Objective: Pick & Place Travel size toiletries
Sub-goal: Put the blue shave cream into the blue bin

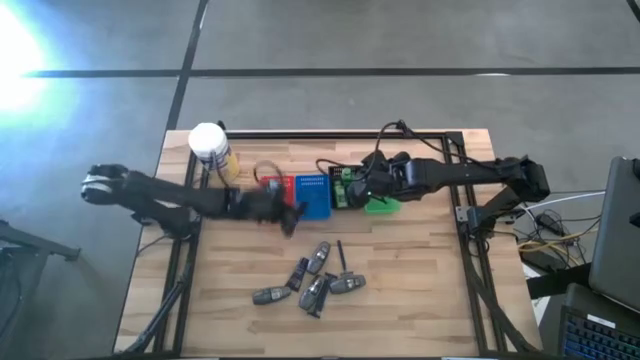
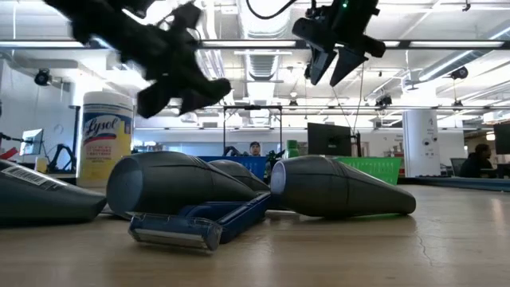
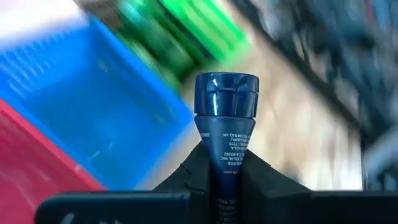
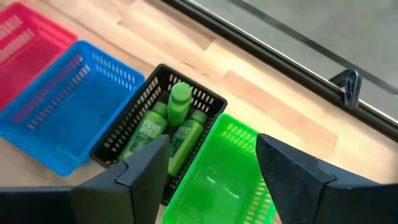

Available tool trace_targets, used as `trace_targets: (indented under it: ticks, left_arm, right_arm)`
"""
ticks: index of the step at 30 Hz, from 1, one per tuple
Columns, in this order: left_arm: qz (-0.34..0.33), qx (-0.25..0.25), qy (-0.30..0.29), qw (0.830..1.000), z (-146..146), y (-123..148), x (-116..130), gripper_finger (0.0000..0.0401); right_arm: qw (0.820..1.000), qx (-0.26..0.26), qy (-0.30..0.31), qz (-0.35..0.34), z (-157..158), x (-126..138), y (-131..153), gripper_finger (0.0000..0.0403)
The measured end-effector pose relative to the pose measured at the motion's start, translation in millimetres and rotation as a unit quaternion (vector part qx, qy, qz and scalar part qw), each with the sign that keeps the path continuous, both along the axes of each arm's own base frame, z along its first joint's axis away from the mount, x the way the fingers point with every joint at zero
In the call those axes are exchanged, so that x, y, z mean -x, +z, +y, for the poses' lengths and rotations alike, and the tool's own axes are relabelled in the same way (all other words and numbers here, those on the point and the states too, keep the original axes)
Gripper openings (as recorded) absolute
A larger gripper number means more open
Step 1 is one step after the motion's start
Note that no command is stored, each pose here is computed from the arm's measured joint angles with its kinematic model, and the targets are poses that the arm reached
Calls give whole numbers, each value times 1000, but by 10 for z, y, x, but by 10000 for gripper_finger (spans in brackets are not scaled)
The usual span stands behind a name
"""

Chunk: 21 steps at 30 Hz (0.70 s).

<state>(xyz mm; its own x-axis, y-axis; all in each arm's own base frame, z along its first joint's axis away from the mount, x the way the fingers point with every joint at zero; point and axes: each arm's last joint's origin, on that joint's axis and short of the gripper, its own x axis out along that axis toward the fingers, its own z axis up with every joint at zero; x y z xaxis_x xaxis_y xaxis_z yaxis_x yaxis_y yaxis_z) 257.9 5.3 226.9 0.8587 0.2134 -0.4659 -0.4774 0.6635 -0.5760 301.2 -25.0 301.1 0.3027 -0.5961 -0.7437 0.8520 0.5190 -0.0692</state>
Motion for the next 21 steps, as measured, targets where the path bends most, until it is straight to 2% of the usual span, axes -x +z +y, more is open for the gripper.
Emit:
trace_targets:
  ticks: [3, 6, 9, 12, 17, 21]
  left_arm:
    - [-11, 36, 79, 996, 347, 23, -40, 35]
    - [-3, 76, 114, 991, 579, -53, -95, 43]
    - [20, 121, 109, 987, 679, -193, -197, 75]
    - [39, 139, 102, 984, 714, -296, -341, 117]
    - [59, 139, 105, 983, 770, -403, -542, 175]
    - [91, 115, 84, 986, 773, -306, -543, 206]
  right_arm:
    - [1000, -1, -7, -4, -30, 1, 4, 233]
    - [1000, -4, -16, -9, -34, -5, -6, 240]
    - [1000, -6, -20, -10, -34, -13, -18, 249]
    - [1000, -7, -23, -11, -33, -17, -24, 259]
    - [1000, -7, -22, -11, -34, -16, -24, 273]
    - [1000, -7, -21, -4, -28, -7, -28, 282]
